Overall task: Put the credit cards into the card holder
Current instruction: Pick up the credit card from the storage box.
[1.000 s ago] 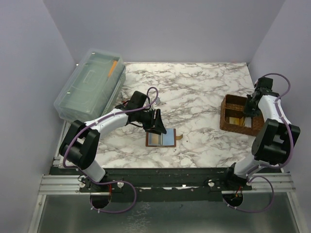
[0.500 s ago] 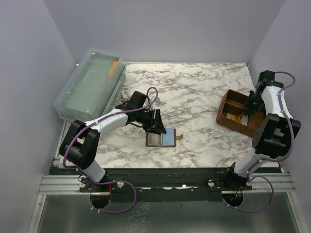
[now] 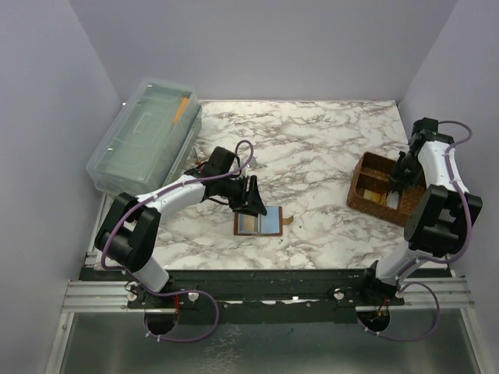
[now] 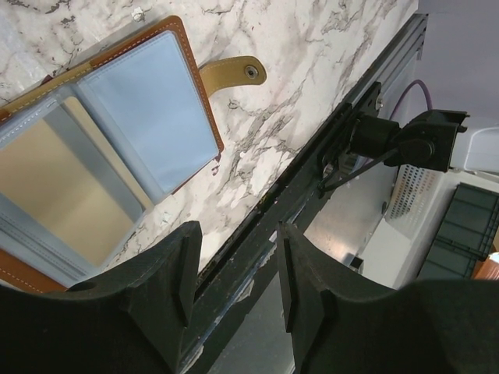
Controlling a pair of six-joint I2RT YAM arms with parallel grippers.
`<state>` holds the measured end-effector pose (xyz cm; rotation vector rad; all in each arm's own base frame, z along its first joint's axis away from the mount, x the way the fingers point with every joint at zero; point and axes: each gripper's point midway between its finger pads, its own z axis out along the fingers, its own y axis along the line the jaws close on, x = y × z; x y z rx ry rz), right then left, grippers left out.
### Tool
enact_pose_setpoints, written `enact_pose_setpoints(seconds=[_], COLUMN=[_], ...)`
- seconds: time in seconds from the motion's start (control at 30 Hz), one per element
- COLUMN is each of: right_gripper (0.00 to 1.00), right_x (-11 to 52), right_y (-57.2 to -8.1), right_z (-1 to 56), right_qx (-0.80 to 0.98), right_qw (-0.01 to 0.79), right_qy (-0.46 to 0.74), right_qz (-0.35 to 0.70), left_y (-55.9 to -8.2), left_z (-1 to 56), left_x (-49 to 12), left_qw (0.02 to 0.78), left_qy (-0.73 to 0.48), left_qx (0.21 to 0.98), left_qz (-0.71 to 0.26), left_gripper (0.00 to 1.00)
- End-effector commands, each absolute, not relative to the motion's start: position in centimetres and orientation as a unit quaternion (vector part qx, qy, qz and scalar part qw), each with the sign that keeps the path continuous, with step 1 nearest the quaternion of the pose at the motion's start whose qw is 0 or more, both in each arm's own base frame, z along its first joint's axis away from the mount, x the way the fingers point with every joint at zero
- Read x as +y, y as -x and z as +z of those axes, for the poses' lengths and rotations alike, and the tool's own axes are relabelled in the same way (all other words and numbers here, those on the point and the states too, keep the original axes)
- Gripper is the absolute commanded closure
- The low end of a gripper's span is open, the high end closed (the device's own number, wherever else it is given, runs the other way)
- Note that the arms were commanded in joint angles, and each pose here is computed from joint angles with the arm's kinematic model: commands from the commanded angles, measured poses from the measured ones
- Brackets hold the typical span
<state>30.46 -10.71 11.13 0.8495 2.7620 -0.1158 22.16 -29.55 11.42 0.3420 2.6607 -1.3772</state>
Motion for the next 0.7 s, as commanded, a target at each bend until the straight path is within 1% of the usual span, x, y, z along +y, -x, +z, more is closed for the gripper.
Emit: enact_pose_setpoints(seconds=[0.0, 0.17, 0.33, 0.43, 0.53, 0.67], right_gripper=[1.0, 1.0, 1.0, 1.0, 1.0, 1.0], right_x=[-8.7, -4.2, -3.6, -3.1, -2.8, -4.6], right_y=[-30.6, -31.6, -32.5, -33.4, -33.1, -31.0], right_z=[11.2, 10.5, 9.6, 10.4, 10.1, 9.6], right_qx=[0.955, 0.944, 0.921, 0.899, 0.874, 0.84], right_qw=[0.121, 0.121, 0.154, 0.193, 0.203, 0.153], right_qy=[-0.27, -0.279, -0.322, -0.349, -0.4, -0.508], right_qz=[-0.004, 0.126, 0.156, 0.179, 0.188, 0.11], left_y=[-22.0, -21.4, -19.7, -19.0, -18.5, -18.8], left_z=[12.6, 13.2, 15.1, 16.3, 16.9, 17.4], left_x=[-29.7, -30.5, -32.9, -34.3, -35.3, -36.5], left_qw=[0.079, 0.07, 0.069, 0.075, 0.076, 0.085], left_qy=[-0.131, -0.143, -0.172, -0.185, -0.192, -0.193], left_qx=[0.867, 0.856, 0.844, 0.839, 0.836, 0.837], left_qz=[-0.475, -0.491, -0.504, -0.507, -0.508, -0.505], left_gripper=[0.5, 0.49, 0.49, 0.49, 0.49, 0.48])
